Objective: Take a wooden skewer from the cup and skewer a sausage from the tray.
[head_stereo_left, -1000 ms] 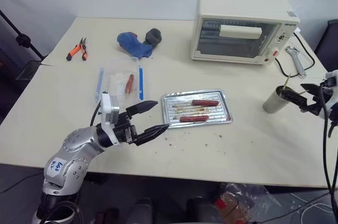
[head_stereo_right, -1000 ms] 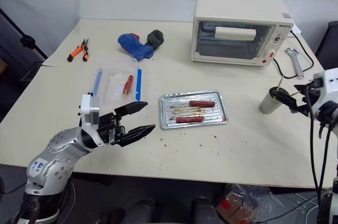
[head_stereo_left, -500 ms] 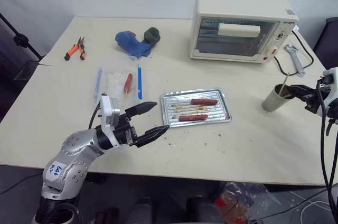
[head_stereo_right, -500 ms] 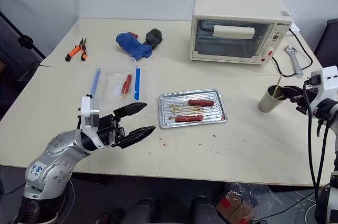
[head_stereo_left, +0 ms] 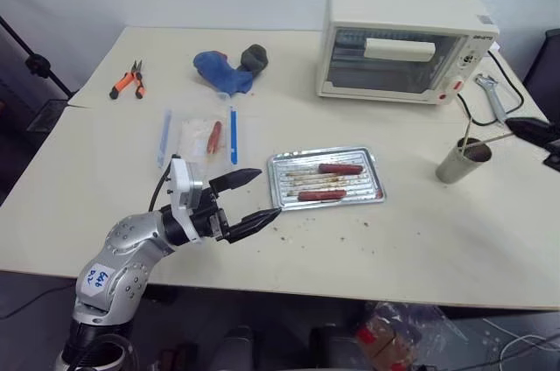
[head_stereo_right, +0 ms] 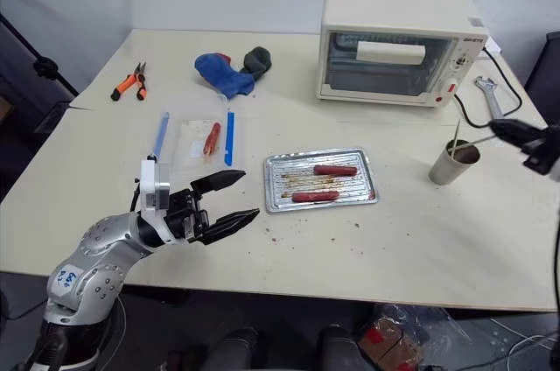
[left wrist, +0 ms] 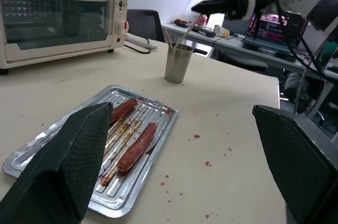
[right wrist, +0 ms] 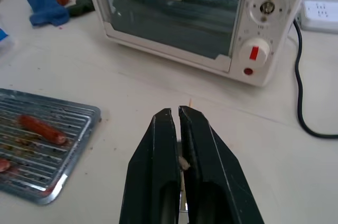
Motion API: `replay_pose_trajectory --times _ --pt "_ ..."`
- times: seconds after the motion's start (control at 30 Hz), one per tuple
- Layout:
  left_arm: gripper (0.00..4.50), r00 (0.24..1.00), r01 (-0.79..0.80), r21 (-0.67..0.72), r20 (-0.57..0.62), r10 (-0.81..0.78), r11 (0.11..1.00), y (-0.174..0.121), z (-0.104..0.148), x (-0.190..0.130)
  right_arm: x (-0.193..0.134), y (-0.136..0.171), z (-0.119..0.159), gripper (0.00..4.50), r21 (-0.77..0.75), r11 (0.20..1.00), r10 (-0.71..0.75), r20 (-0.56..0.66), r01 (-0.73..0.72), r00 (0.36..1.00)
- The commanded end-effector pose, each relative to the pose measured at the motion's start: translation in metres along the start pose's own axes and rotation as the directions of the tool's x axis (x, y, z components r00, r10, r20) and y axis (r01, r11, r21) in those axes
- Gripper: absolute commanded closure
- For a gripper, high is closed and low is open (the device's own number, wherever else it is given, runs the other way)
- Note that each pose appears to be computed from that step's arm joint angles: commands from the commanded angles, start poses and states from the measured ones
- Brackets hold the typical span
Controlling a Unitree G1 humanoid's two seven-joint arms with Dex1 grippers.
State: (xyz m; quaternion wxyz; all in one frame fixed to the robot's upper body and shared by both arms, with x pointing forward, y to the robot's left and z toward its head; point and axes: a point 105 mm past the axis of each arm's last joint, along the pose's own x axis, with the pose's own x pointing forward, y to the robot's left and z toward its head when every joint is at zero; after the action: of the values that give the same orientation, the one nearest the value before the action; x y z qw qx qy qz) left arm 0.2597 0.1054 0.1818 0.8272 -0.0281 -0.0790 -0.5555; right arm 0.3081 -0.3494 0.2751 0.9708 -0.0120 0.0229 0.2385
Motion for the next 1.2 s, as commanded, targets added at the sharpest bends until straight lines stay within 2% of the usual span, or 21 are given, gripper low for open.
replay_pose_trajectory --times 0.03,0.17,0.27,0.4,0.57,0.83,0.97,1.2 --pt "0.0 1.0 0.03 0.038 0.008 -0.03 0.999 -0.002 0.005 0.001 -0.011 0.031 0.034 4.49 0.05 0.982 0.178 0.05 -0.18 0.983" --pt "0.0 0.999 0.052 0.05 0.009 -0.053 0.997 -0.002 0.004 0.005 -0.005 0.066 0.035 4.49 0.155 0.921 0.356 0.042 -0.358 0.933" --pt "0.0 0.995 0.093 0.049 0.025 -0.095 0.994 -0.006 0.005 0.013 0.019 0.109 0.034 4.49 0.25 0.795 0.532 0.151 -0.552 0.833" --pt "0.0 0.987 0.147 0.047 0.05 -0.15 0.988 -0.011 0.009 0.024 0.048 0.152 0.022 4.49 0.334 0.644 0.629 0.281 -0.688 0.725" --pt "0.0 0.982 0.143 0.092 0.111 -0.153 0.985 -0.008 0.019 0.042 0.071 0.199 -0.003 4.49 0.431 0.478 0.696 0.346 -0.765 0.629" --pt "0.0 0.97 0.159 0.085 0.171 -0.172 0.984 -0.016 0.021 0.059 0.08 0.228 -0.019 4.49 0.498 0.387 0.693 0.397 -0.775 0.601" --pt "0.85 0.968 0.153 0.082 0.186 -0.166 0.985 -0.019 0.02 0.063 0.081 0.23 -0.022 4.5 0.503 0.397 0.685 0.394 -0.768 0.612" --pt "3.0 0.968 0.141 0.094 0.197 -0.157 0.986 -0.018 0.022 0.066 0.081 0.228 -0.026 4.5 0.509 0.418 0.671 0.386 -0.752 0.634"
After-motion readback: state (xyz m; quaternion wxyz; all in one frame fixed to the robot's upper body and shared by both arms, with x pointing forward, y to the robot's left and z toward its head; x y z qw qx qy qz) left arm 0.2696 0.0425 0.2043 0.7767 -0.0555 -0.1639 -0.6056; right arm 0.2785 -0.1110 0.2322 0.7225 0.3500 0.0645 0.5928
